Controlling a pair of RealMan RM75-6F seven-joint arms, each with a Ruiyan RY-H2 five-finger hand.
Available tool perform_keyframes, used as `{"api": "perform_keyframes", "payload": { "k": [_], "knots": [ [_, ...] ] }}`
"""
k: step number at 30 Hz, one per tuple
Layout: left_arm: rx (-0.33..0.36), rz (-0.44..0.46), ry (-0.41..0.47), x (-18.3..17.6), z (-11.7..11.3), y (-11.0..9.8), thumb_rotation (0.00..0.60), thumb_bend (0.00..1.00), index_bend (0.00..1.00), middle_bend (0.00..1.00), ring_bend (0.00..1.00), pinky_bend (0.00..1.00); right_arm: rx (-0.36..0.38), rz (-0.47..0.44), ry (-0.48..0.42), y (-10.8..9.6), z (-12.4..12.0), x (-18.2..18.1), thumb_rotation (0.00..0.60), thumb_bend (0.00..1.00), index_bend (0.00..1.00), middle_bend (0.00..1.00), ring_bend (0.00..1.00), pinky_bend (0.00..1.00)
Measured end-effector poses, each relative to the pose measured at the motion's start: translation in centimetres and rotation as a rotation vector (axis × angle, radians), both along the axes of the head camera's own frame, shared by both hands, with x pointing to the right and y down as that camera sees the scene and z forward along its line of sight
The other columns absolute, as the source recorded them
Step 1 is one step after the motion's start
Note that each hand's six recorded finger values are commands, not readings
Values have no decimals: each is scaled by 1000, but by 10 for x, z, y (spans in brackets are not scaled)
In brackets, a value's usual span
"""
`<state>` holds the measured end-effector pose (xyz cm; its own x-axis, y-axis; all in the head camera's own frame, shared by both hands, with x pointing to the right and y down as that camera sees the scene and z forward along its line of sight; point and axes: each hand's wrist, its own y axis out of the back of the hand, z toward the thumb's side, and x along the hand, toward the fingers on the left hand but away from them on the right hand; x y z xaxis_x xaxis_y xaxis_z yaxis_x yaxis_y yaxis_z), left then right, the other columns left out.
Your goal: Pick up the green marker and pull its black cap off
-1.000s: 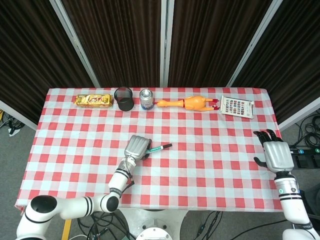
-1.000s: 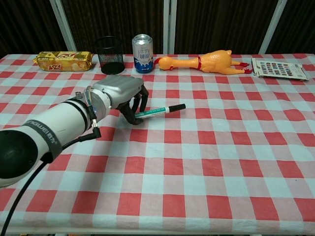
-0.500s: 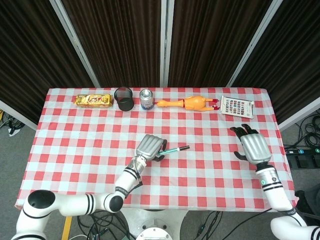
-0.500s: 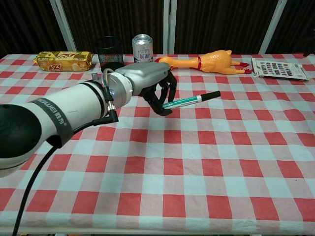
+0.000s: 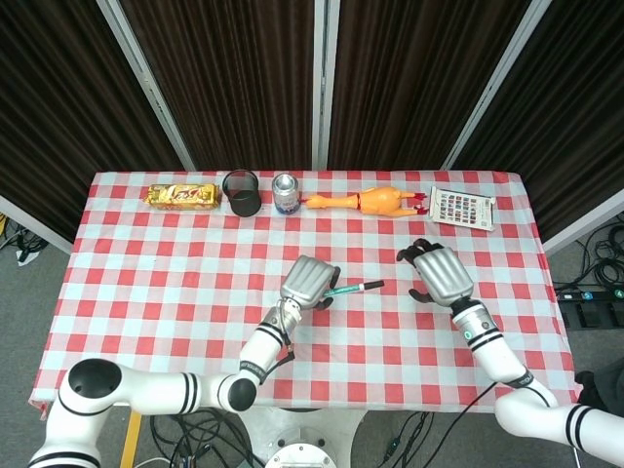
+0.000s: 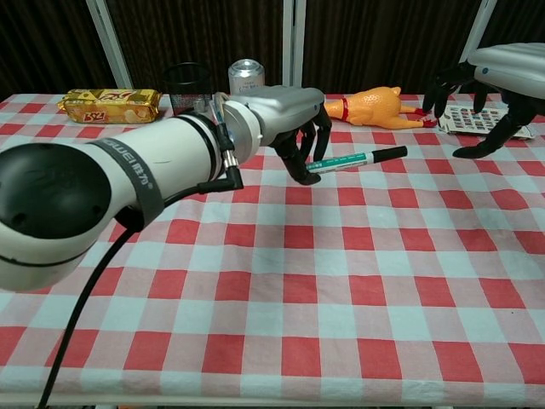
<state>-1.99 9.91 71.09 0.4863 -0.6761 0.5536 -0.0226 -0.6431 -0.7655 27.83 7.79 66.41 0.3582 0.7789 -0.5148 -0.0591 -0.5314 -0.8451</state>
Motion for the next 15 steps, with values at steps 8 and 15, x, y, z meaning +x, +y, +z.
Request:
{"api": "perform_keyframes", "payload": {
  "k": [8,15],
  "knots": [
    [4,-1,5,5,-4,0,600,393,588,636,918,1000,-4,-34,-30,3,10,-23,600,96,379,389,209,405],
    [11,-3,12,8,-8,-3,600,392,588,636,918,1000,-8,-49,-36,4,17,-33,600,96,423,417,241,405]
  ]
}}
